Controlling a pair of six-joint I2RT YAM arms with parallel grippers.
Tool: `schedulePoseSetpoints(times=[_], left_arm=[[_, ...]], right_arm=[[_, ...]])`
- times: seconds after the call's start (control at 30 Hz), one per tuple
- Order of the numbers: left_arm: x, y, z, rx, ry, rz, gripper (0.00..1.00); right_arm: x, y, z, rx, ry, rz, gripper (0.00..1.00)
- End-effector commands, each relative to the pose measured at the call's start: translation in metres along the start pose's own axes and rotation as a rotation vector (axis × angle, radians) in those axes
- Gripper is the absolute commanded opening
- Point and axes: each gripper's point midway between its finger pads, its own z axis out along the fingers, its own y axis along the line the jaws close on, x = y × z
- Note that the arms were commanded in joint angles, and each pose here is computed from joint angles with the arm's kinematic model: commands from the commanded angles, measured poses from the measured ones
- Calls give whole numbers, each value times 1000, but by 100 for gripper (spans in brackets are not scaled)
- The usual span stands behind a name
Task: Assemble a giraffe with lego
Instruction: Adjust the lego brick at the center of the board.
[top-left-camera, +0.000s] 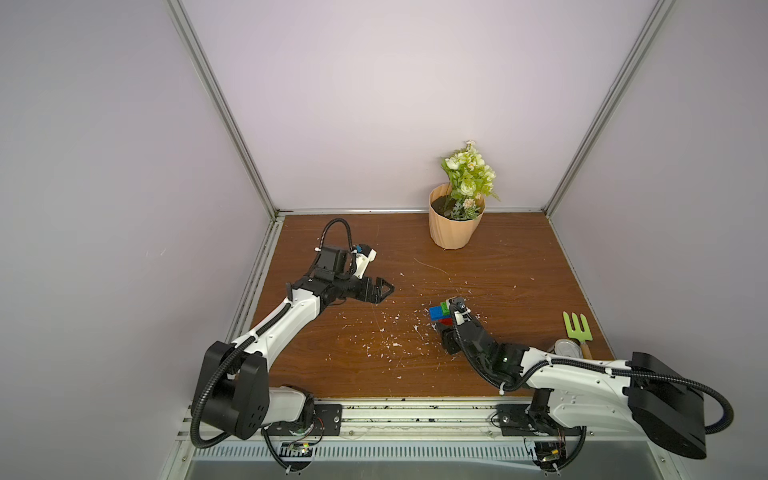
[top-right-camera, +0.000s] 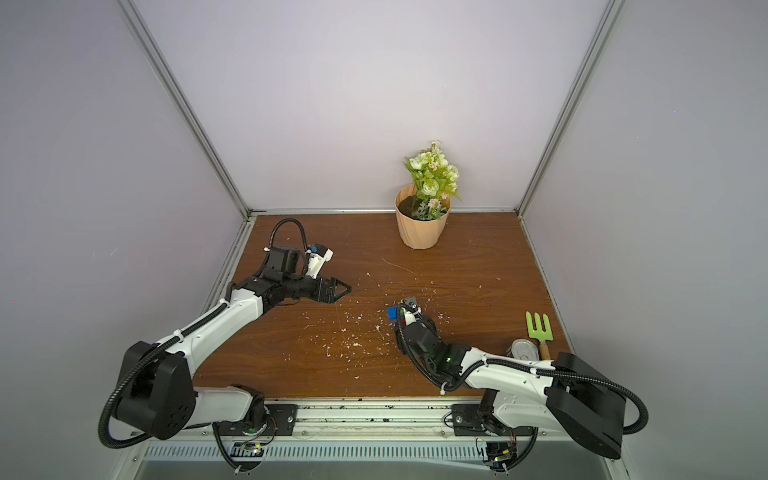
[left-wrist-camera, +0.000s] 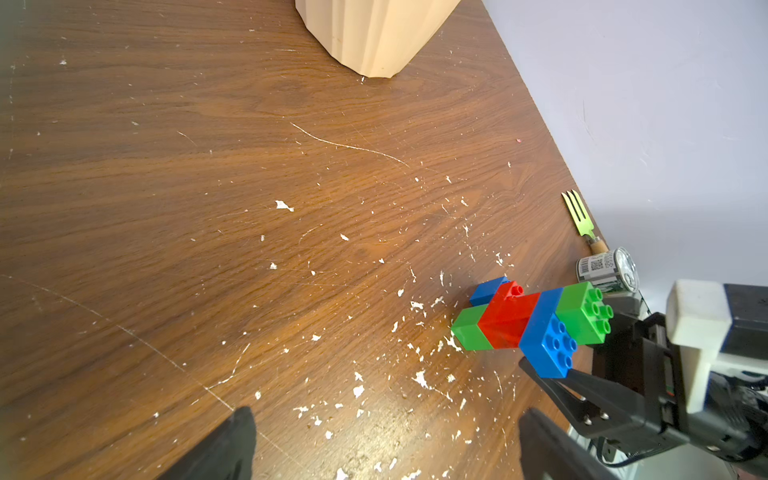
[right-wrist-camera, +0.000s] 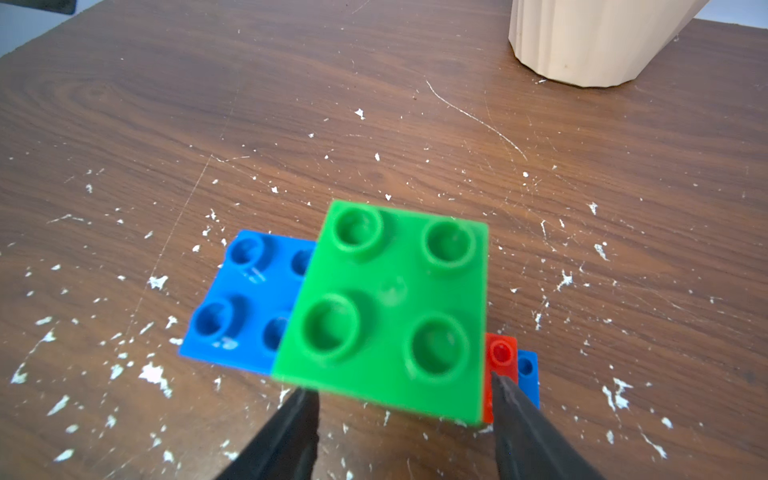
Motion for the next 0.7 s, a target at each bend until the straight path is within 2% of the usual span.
schedulePoseSetpoints(times=[0.0,0.17,0.43,0.67], left_arm=[[1,-1,1,-2,9,12,99],[0,-2,1,0,7,15,99],[1,-1,2,-2,9,12,99],[0,-2,1,-1,6,15,99]], right_arm=[[-29,6,-1,12,-85,25,67],[-30,4,1,29,-89,20,59],[-29,1,0,43,-88,14,39],[-40,2,-5,54,-88,2,30]])
